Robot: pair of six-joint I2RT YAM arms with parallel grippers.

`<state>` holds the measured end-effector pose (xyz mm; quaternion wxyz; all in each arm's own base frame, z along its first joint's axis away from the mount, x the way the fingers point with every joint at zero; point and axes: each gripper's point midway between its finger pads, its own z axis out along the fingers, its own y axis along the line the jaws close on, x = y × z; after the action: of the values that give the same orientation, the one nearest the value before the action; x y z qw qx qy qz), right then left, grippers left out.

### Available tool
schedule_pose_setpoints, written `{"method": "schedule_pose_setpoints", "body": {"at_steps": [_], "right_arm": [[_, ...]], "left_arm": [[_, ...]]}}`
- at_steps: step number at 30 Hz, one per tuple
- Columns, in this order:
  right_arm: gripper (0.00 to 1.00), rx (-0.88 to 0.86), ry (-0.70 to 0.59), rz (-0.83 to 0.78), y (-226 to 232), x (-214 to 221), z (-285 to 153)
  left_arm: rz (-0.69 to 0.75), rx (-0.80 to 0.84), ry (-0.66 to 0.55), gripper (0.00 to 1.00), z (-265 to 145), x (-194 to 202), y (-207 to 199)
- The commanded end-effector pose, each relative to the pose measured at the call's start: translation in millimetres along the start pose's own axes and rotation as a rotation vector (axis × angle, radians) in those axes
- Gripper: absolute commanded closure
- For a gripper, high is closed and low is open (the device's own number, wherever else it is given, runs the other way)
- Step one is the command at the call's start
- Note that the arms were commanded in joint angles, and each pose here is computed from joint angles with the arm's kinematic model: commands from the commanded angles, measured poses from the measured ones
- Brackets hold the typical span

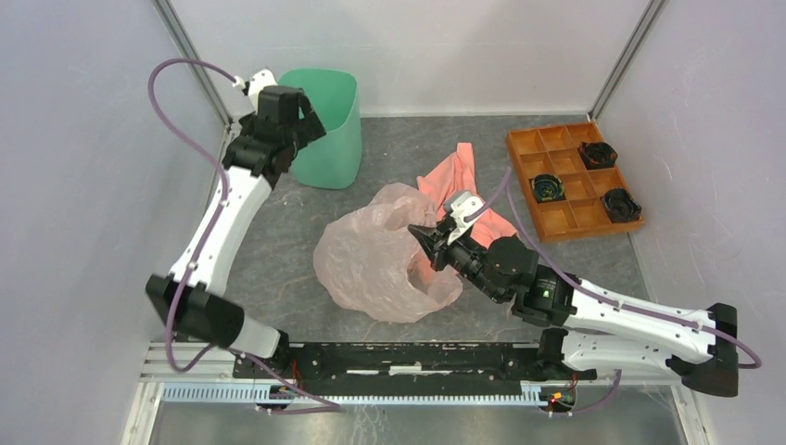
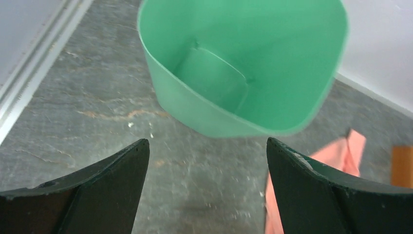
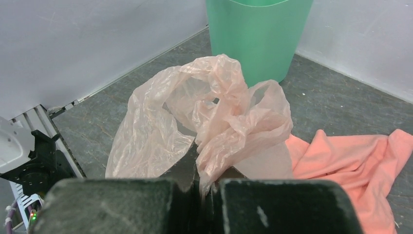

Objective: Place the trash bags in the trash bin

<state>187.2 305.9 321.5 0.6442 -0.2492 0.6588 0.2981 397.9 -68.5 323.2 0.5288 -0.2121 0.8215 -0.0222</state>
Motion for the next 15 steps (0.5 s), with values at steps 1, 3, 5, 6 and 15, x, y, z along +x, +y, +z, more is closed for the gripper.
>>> {"method": "schedule_pose_setpoints", "body": {"at_steps": [1,3,5,6,15], "right_arm": [[0.99,0.022,-0.033,-0.015,-8.8,-7.8,-8.7],[0.99,0.029,-0.032,-0.02,-11.3,-7.1,-10.6],[0.99,0.033,-0.03,-0.025,-12.8,-6.7,-12.2],[0.99,0.035,-0.032,-0.027,-13.5,-7.1,-13.2],[0.99,0.049,-0.043,-0.021,-17.7,-7.6,-17.1]], "left_arm": [[-0.037,-0.1,-0.094,0.04,28.8,-44.3,14.1],[-0.076,-0.159,-0.126,0.06,41.4,-51.7,18.5],[-0.129,-0.25,-0.158,0.11,51.9,-53.7,29.9],[-0.154,-0.285,-0.16,0.17,56.6,-53.9,34.0],[-0.275,-0.402,-0.062,0.25,76.9,-27.7,43.7]]}}
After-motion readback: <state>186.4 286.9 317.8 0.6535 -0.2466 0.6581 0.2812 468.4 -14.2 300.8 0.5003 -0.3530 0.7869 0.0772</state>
